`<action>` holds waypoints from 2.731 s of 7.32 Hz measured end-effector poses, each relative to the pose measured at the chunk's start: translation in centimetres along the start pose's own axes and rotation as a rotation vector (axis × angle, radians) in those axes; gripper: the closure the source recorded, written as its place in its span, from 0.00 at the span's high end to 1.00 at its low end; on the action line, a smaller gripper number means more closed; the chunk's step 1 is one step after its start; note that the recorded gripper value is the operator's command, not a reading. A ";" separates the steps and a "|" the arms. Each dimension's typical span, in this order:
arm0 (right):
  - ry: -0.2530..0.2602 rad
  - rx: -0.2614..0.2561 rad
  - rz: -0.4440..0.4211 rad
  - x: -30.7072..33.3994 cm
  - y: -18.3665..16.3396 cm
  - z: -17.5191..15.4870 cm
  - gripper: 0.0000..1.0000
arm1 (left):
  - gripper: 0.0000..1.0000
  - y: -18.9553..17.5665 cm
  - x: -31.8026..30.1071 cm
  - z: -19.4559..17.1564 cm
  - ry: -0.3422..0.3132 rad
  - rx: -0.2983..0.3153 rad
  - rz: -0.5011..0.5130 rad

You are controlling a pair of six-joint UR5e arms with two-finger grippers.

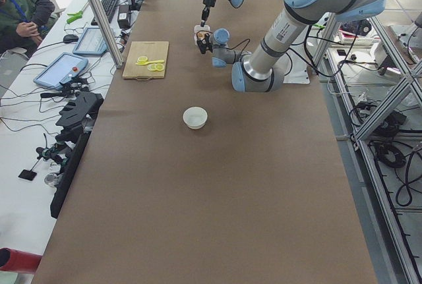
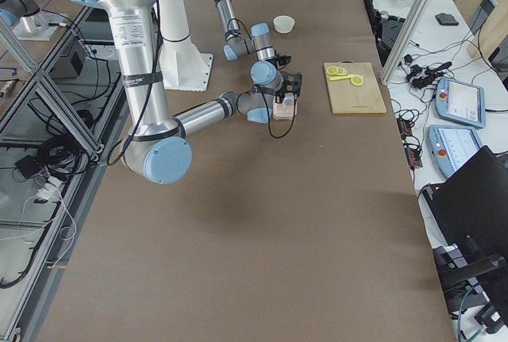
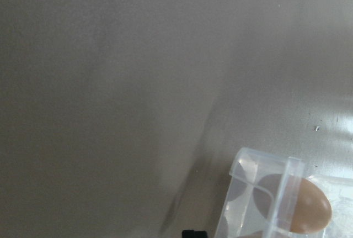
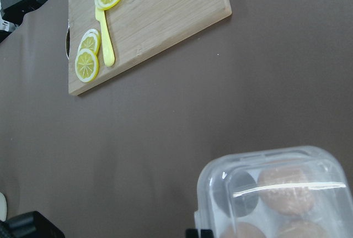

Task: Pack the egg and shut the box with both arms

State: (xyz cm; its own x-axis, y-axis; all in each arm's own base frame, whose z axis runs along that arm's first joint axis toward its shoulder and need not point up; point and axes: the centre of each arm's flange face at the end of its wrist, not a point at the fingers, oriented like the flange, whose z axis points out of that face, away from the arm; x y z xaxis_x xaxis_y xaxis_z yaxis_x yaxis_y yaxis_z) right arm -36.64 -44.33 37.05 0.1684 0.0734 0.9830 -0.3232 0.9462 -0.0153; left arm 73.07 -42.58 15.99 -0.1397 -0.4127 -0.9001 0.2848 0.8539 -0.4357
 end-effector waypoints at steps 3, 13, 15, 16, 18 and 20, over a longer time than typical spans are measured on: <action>0.013 -0.004 0.002 -2.8 0.6 0.9 0.99 | 0.00 0.1 0.0 0.0 0.002 -0.002 0.000; 0.263 0.019 0.112 -14.2 -1.4 -5.1 1.00 | 0.00 -1.3 -0.7 -3.7 0.041 -0.010 0.005; 0.368 0.035 0.145 -14.7 -2.7 -8.6 1.00 | 0.98 -2.5 -0.4 -7.0 0.005 -0.028 0.048; 0.412 0.042 0.139 -14.2 -3.9 -10.2 1.00 | 0.99 -3.0 -0.6 -9.2 -0.037 -0.046 0.123; 0.486 0.024 0.108 -11.6 -6.8 -13.3 1.00 | 0.99 -3.7 0.0 -14.1 -0.168 -0.028 0.263; 0.600 -0.032 0.028 -4.8 -7.5 -15.3 1.00 | 0.99 -3.2 1.4 -21.8 -0.382 -0.018 0.462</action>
State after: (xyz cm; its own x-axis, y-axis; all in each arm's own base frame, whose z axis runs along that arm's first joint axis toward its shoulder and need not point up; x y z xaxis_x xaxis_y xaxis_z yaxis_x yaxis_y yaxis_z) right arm -20.74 -46.91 29.66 0.6592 0.2548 0.7074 -0.3086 0.9496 -0.0545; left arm 51.25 -38.96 16.17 0.3467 -0.0791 -0.9346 0.2178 0.9760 -0.0018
